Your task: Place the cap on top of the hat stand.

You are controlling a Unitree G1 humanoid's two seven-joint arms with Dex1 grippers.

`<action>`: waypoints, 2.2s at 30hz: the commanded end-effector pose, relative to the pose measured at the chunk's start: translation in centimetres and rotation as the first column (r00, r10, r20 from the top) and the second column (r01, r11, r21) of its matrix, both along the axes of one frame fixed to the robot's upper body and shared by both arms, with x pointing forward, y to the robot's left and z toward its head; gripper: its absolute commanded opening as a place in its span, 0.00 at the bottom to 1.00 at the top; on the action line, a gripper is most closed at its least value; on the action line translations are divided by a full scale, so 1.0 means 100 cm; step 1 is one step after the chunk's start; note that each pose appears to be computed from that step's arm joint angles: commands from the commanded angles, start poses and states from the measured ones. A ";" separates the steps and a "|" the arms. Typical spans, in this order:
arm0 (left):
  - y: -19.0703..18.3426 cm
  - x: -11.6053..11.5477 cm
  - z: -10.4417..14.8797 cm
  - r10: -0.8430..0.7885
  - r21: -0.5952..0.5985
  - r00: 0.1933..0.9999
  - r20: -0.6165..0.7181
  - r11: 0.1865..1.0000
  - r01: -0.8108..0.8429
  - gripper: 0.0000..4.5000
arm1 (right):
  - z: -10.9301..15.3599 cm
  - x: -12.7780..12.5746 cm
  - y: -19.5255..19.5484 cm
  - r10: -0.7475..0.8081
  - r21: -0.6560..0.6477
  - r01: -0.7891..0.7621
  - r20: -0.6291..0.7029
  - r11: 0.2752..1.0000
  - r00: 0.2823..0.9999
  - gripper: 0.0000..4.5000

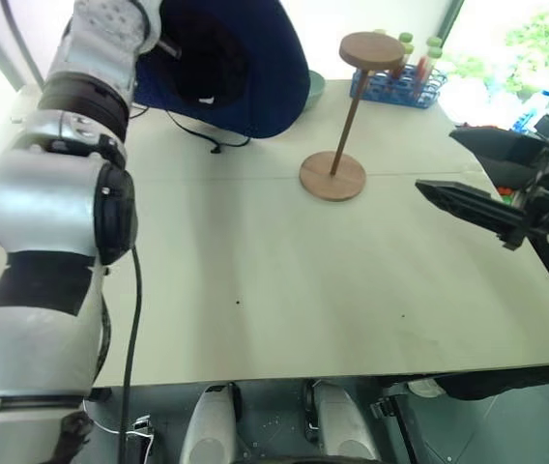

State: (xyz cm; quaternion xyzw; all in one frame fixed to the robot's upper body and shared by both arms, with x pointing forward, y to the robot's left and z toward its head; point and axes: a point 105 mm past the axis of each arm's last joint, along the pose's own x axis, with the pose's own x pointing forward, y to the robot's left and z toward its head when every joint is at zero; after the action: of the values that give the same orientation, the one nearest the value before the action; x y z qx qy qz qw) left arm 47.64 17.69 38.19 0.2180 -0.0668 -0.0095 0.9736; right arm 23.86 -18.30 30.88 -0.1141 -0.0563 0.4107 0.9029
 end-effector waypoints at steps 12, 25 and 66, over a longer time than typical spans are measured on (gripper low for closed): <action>0.007 -0.024 0.034 -0.164 -0.640 0.983 -0.084 0.765 0.073 0.01 | 0.007 -0.007 0.006 0.006 0.009 -0.006 0.038 1.000 0.999 1.00; -0.038 -0.019 0.021 -0.256 -0.837 0.958 -0.127 0.546 0.035 0.01 | 0.008 -0.007 0.005 -0.010 0.027 0.009 0.043 1.000 0.999 1.00; -0.118 -0.089 -0.027 -0.774 0.353 0.632 0.032 0.600 0.718 0.01 | 0.023 -0.017 -0.029 -0.179 0.101 0.172 0.063 0.980 0.982 1.00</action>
State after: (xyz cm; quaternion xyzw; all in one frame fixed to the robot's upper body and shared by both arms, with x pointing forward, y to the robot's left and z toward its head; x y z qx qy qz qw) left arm 40.43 6.62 33.71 0.2882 -0.1818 -0.4078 0.8471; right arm 22.89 -20.55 31.86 -0.0793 -0.0758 0.3346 0.9359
